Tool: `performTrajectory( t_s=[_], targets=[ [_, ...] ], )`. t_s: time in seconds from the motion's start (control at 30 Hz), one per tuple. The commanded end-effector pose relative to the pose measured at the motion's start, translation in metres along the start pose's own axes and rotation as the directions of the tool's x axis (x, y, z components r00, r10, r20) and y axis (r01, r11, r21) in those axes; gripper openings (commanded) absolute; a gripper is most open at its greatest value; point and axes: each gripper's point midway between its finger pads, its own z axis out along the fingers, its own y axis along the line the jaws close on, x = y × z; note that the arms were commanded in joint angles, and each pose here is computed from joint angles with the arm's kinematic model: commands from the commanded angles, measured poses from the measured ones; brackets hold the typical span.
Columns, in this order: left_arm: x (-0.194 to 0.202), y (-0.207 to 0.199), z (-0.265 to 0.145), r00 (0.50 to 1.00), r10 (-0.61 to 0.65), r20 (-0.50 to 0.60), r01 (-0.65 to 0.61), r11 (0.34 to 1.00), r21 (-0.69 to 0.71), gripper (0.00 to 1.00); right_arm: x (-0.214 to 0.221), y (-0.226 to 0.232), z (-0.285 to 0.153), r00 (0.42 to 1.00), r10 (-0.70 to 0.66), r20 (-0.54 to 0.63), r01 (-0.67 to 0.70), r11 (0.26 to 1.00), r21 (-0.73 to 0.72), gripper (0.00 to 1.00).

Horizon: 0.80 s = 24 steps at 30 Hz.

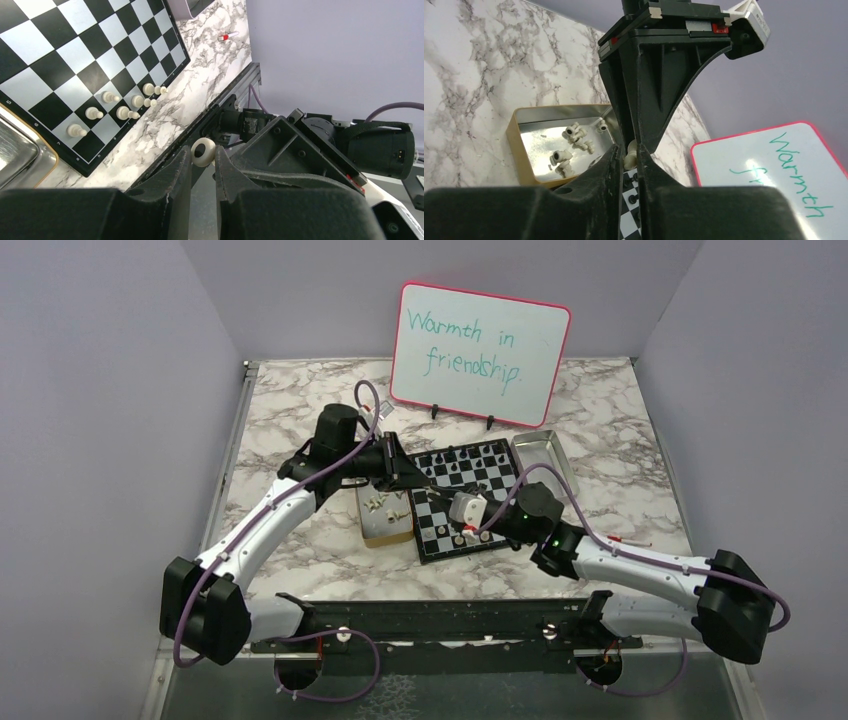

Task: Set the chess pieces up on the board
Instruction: Place the chess piece on the chessboard.

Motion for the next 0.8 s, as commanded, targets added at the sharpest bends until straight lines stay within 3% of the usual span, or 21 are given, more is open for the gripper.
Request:
performTrajectory(
  t_s=[0.0,0.2,0.3,0.47,0.63,0.77],
  targets=[
    [0.004,-0.016,-0.007,1.0,0.001,-0.003,0.0,0.998,0.067,0.04,-0.006,-0.01,0.0,0.999,0.014,0.03,-0.016,0.998,0.069,0.15],
    [0.006,-0.02,-0.007,1.0,-0.026,-0.007,0.027,0.994,0.103,0.04,-0.003,-0.013,-0.004,0.999,0.029,0.025,-0.031,0.994,0.101,0.01],
    [0.007,-0.02,-0.007,1.0,-0.03,-0.008,0.031,0.994,0.109,0.07,-0.004,-0.016,-0.006,0.999,0.036,0.028,-0.039,0.992,0.121,0.01],
    [0.006,-0.02,-0.008,1.0,-0.025,0.009,0.024,0.994,0.106,0.3,-0.01,-0.026,-0.014,0.996,0.082,0.044,-0.089,0.981,0.175,0.01],
    [0.001,-0.017,-0.006,0.999,0.0,0.035,-0.004,0.996,0.09,0.58,-0.006,-0.029,-0.023,0.973,0.231,0.024,-0.231,0.948,0.219,0.01],
    [-0.008,-0.012,-0.006,0.996,0.056,0.076,-0.06,0.997,0.048,0.7,0.014,-0.036,-0.037,0.886,0.459,-0.064,-0.411,0.843,0.348,0.01]
  ],
)
